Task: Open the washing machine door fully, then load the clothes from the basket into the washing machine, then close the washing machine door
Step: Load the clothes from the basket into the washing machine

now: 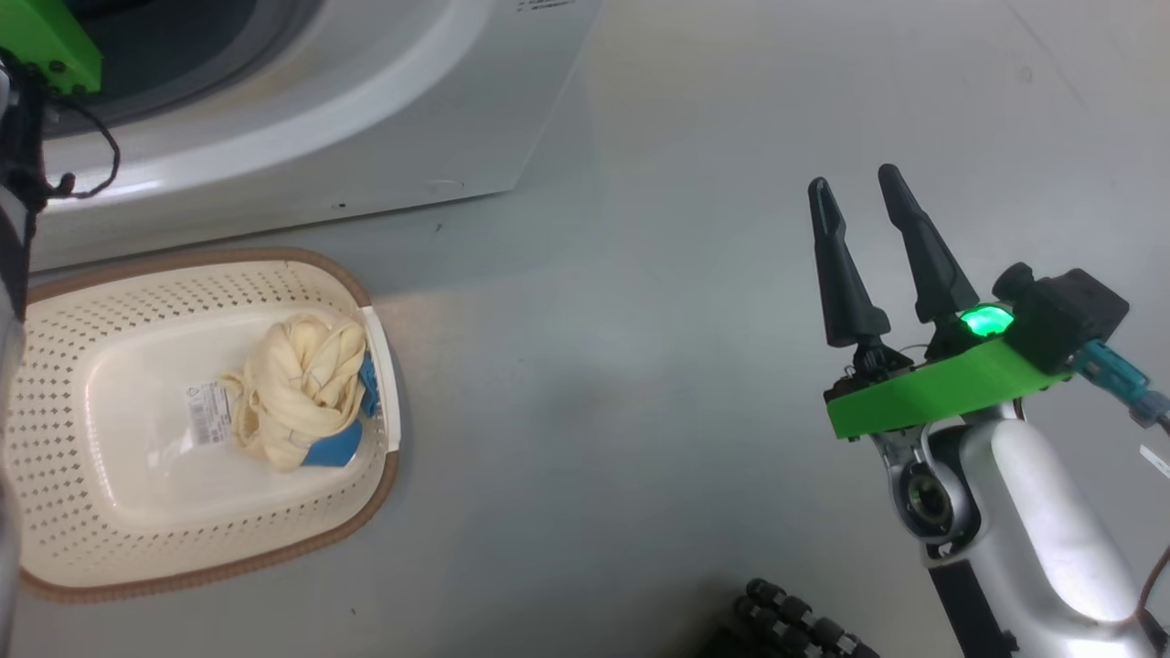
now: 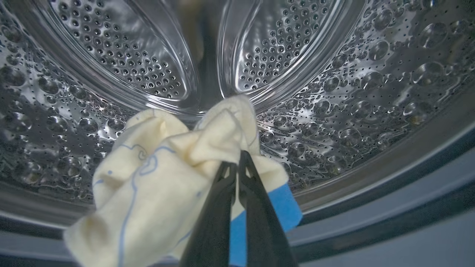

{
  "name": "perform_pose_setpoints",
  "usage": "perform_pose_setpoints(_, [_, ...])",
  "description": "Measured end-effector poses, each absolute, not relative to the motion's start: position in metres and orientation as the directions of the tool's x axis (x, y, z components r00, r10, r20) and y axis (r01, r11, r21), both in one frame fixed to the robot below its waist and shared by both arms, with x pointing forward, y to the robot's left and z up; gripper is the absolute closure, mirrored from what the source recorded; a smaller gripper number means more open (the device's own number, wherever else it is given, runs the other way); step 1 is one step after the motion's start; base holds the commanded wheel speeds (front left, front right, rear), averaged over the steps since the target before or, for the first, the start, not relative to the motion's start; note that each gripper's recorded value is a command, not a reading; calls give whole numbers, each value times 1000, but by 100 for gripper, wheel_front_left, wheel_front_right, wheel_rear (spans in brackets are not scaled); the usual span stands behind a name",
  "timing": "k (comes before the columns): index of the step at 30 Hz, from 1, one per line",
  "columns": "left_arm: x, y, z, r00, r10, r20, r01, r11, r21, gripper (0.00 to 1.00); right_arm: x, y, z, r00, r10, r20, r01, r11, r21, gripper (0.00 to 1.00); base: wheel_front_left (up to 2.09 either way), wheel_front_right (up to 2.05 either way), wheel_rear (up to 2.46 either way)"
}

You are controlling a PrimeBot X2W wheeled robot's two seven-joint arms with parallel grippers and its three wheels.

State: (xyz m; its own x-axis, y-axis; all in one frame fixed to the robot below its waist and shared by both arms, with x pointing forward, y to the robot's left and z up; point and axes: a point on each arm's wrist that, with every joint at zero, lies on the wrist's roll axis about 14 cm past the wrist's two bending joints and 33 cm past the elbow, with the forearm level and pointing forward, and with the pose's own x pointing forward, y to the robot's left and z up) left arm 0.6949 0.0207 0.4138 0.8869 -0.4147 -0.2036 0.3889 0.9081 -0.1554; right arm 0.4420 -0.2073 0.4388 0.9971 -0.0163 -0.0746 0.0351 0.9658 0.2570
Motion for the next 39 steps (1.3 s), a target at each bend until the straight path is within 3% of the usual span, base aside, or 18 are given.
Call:
perform_pose_setpoints(9, [719, 9, 431, 895, -429, -121, 422, 903, -79, 100, 433, -218, 437, 994, -52, -96, 75, 966, 248, 0, 0, 0, 0])
perform_pose_setpoints(15, [737, 4, 460, 902, -431, 10, 431, 901, -54, 100, 427, -225, 434, 990, -79, -113, 105, 964, 245, 0, 0, 0, 0])
perform_pose_setpoints(21, [721, 8, 397, 889, -427, -165, 425, 904, -48, 100, 423, -228, 435, 989, -92, -115, 119, 960, 254, 0, 0, 0, 0])
perform_pose_setpoints(26, [720, 15, 385, 874, -414, -255, 419, 907, -35, 98, 424, -227, 434, 989, -88, -116, 116, 958, 261, 0, 0, 0, 0])
perform_pose_setpoints(27, [721, 17, 386, 873, -408, -265, 415, 909, -33, 87, 424, -226, 435, 990, -87, -115, 115, 958, 264, 0, 0, 0, 0])
perform_pose_setpoints(28, [721, 19, 384, 867, -405, -289, 415, 909, -31, 87, 424, -226, 435, 990, -86, -113, 113, 957, 267, 0, 0, 0, 0])
perform_pose_setpoints(29, [720, 19, 382, 859, -405, -314, 418, 908, -27, 64, 425, -225, 435, 990, -84, -111, 112, 957, 268, 0, 0, 0, 0])
perform_pose_setpoints(32, [715, 21, 376, 842, -397, -365, 416, 909, -29, 10, 426, -223, 437, 991, -80, -106, 106, 956, 272, 0, 0, 0, 0])
perform_pose_setpoints(33, [714, 22, 374, 835, -394, -384, 417, 909, -27, 0, 426, -223, 437, 991, -78, -104, 104, 956, 273, 0, 0, 0, 0])
perform_pose_setpoints(39, [709, 24, 375, 824, -390, -411, 415, 909, -32, 0, 428, -221, 439, 993, -72, -95, 96, 955, 280, 0, 0, 0, 0])
